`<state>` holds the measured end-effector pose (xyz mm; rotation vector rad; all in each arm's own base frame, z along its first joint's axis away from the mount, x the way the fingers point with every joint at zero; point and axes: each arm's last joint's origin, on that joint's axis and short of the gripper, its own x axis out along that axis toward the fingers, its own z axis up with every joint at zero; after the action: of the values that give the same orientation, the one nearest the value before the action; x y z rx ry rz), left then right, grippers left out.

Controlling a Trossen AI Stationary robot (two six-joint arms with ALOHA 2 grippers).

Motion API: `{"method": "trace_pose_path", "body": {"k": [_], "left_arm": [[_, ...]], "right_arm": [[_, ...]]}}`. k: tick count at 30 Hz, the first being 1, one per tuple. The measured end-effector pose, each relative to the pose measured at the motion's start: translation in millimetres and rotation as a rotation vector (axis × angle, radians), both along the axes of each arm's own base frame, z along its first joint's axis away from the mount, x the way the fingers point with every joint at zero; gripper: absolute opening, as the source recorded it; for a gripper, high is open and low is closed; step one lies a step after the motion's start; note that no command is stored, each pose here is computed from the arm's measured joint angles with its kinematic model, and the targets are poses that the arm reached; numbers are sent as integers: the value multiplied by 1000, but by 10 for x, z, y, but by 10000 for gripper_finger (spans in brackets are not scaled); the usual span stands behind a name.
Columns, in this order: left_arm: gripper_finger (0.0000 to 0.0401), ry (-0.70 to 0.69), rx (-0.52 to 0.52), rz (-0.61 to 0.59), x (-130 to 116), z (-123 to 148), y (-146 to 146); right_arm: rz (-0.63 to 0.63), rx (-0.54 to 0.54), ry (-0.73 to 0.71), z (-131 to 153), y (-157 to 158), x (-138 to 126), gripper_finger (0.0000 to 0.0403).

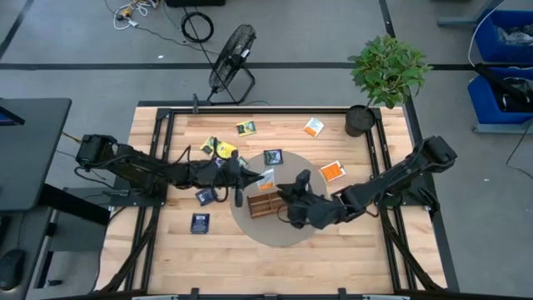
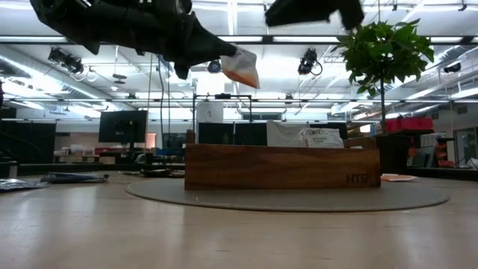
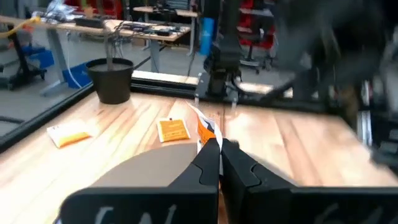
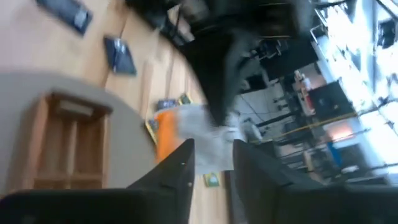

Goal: Pick & Place Tea
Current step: Put the orange tea bag into the right section of the wooden organizer

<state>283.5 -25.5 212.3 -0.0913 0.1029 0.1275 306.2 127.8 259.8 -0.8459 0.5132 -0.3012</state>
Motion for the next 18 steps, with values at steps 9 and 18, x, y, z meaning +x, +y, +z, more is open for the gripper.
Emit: {"method": "trace_pose_path", "body": {"k": [9,18], "left_arm": [[2,3,187,-95,-25,12,-210],[2,-85,293,-140,-45,102,-341]], "right_arm": [[125,473,-95,373,-312,-158,166],[167,668,-52,338,-603,-57,167]]}}
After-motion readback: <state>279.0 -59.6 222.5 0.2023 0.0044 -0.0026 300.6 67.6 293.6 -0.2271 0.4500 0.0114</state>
